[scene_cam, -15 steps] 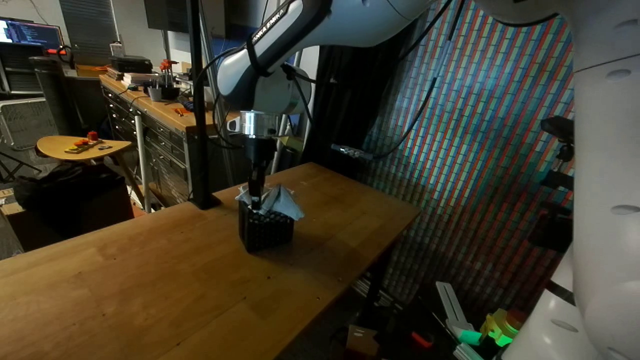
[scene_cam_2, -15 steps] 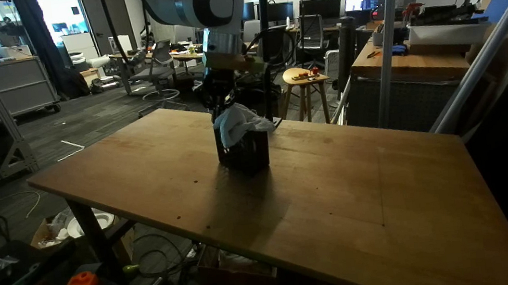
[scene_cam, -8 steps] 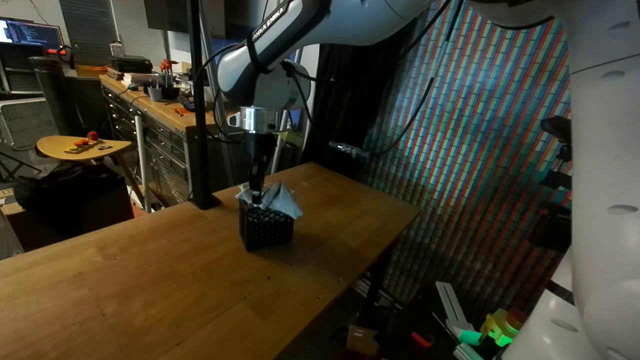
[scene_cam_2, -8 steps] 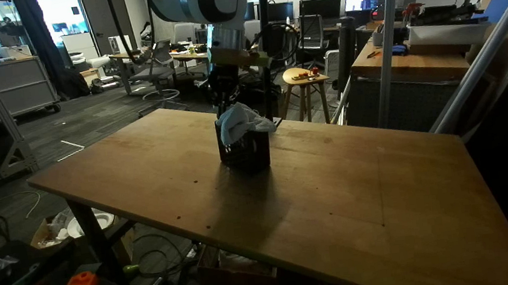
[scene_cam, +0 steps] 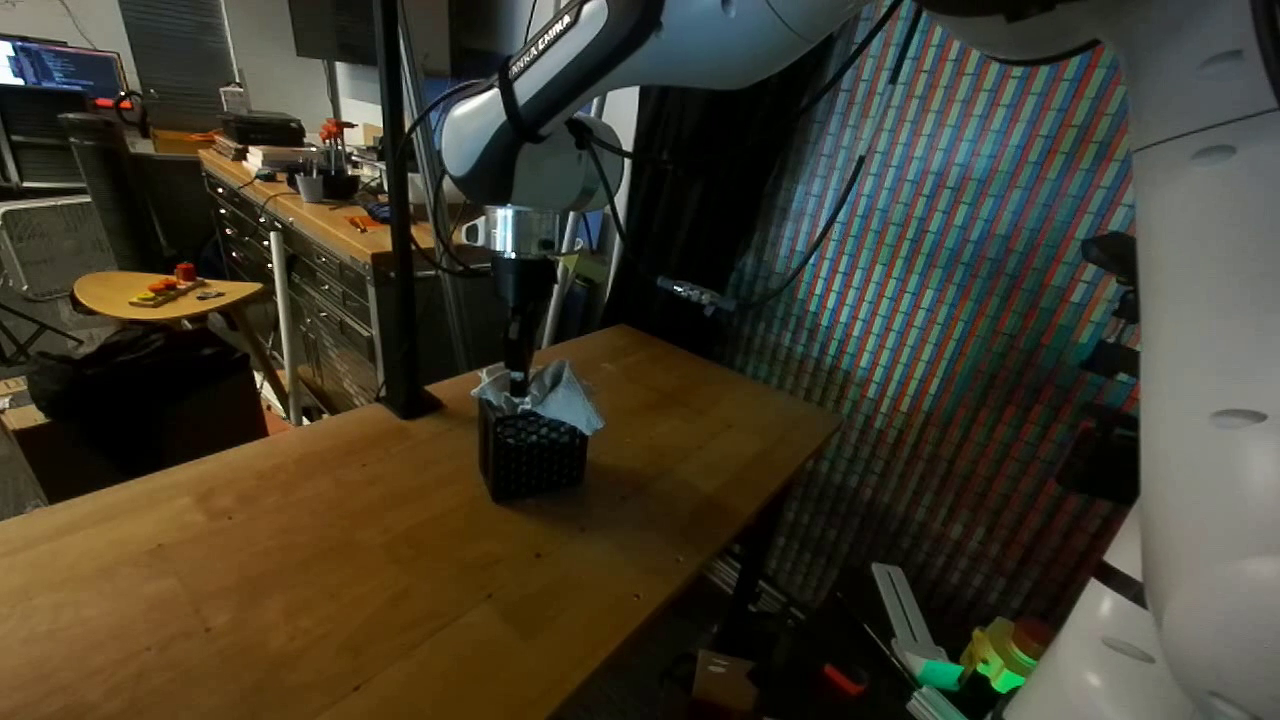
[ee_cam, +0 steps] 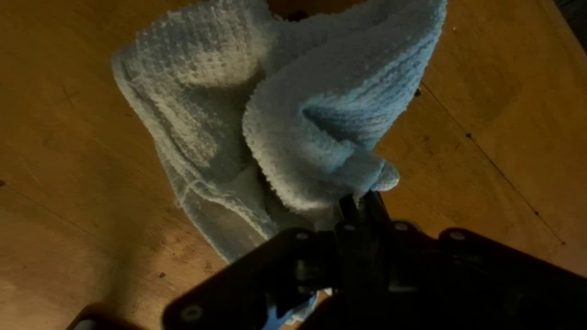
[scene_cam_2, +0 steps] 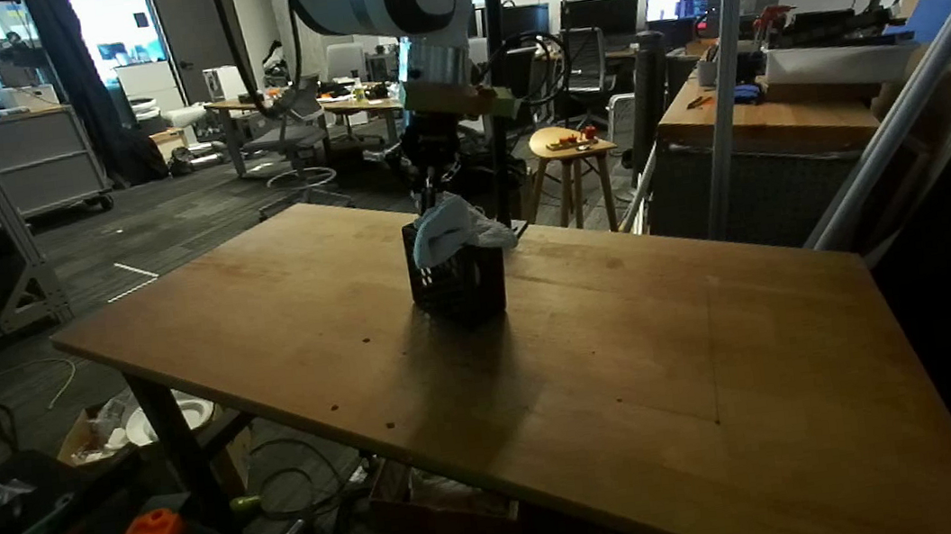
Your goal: Pick up the cloth and put it in the box
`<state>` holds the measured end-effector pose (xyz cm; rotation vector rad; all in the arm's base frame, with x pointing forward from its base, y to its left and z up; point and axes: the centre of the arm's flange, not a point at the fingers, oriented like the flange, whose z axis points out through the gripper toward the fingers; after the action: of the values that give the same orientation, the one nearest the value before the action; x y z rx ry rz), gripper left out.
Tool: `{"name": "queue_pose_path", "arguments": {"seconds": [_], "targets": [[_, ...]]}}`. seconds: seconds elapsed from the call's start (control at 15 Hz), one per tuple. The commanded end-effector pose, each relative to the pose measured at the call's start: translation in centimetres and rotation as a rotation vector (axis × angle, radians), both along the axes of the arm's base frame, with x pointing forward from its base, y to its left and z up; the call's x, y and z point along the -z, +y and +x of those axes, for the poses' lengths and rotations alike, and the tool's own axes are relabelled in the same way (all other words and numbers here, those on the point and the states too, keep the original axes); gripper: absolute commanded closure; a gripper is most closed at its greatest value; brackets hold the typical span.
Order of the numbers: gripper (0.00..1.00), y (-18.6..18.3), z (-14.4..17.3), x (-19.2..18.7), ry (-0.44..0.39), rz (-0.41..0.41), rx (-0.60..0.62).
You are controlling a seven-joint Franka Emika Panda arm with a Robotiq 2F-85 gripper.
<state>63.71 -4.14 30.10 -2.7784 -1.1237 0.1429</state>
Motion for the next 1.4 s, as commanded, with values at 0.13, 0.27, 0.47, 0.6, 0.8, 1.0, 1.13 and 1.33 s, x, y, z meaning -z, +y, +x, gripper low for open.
{"name": "queue_pose_path", "arguments": {"seconds": [0.13, 0.27, 0.47, 0.6, 0.8, 1.0, 1.13, 1.33], "targets": [[0.93, -0.5, 1.7, 1.9, 0.028, -0.038, 0.045], [0.93, -1.1, 2.2, 2.7, 0.041, -0.076, 0.116], [0.91, -2.2, 2.7, 3.7, 0.065, -0.134, 0.280], [0.91, -2.1, 2.8, 4.4, 0.085, -0.172, 0.383], [0.93, -0.5, 2.7, 5.9, 0.138, -0.199, 0.541], [0.91, 1.4, 2.5, 7.2, 0.186, -0.197, 0.640], [0.91, 2.2, 2.2, 7.7, 0.206, -0.183, 0.687], [0.92, 2.5, 1.2, 8.1, 0.220, -0.169, 0.746]]}}
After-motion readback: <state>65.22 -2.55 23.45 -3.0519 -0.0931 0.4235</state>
